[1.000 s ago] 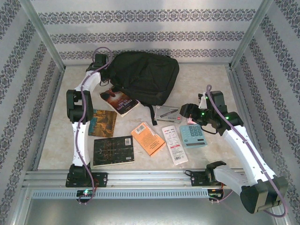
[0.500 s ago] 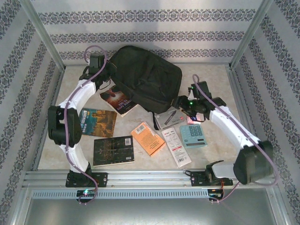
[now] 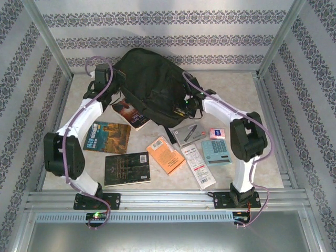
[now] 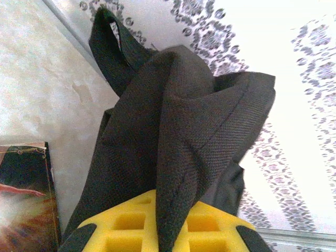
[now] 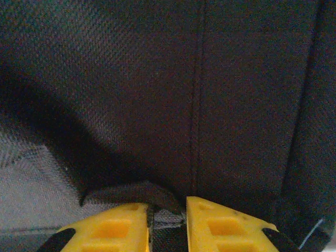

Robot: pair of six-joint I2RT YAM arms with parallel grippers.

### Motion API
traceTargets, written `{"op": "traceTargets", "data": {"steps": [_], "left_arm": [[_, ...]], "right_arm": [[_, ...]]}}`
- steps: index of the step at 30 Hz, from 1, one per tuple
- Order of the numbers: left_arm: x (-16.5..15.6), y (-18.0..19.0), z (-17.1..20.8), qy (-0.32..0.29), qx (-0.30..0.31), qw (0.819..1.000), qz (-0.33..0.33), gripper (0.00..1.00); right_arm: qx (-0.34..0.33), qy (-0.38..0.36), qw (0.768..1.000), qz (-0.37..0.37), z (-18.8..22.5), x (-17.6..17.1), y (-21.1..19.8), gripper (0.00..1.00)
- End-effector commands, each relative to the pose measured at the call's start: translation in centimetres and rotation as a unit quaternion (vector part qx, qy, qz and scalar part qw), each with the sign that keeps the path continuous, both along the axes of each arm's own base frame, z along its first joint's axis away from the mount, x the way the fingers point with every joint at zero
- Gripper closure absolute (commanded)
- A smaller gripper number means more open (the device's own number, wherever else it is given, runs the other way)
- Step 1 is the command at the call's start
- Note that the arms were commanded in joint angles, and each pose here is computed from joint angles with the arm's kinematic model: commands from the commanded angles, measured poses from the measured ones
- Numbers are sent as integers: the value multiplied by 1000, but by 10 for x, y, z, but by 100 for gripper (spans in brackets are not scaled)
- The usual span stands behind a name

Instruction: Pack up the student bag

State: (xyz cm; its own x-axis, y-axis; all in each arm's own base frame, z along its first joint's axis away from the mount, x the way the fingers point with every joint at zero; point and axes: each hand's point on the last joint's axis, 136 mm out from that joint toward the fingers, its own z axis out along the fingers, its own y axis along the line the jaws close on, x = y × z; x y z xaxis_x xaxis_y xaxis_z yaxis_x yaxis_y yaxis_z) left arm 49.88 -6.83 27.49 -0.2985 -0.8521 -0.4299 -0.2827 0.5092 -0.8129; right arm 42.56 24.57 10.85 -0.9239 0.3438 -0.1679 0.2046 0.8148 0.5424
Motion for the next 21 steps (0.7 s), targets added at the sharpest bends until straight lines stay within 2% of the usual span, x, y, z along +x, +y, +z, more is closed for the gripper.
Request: {"op": "traceTargets", "data": {"steps": [1,5,10,13,15,16,19,21], "left_arm": [[-24,-15,37,-42,-46,998,-12,100],[-49,-22,25,-28,-64,997,-10,100],[-90,-41,1,-2,-91,996,-9,100],[-112,-75,-11,8,-101,993,-56,100],[-125,-109,-19,28,-93,988,-119,100],[-131,-126,-24,39,-88,983,-156,97],[-156,-163,-39,67,-64,966,-242,73],[-170,-168,-41,71,-30,957,-280,56]], "right_arm": [[1,-41,999,-14,18,51,3,75],[-8,-64,998,-7,40,100,11,73],[20,-66,997,29,55,126,35,62],[3,-92,995,37,67,125,35,53],[-43,-91,995,26,70,119,20,45],[-84,-96,992,14,75,116,5,40],[-178,-121,977,-8,101,104,-30,29],[-226,-122,966,-38,117,94,-58,25]]}}
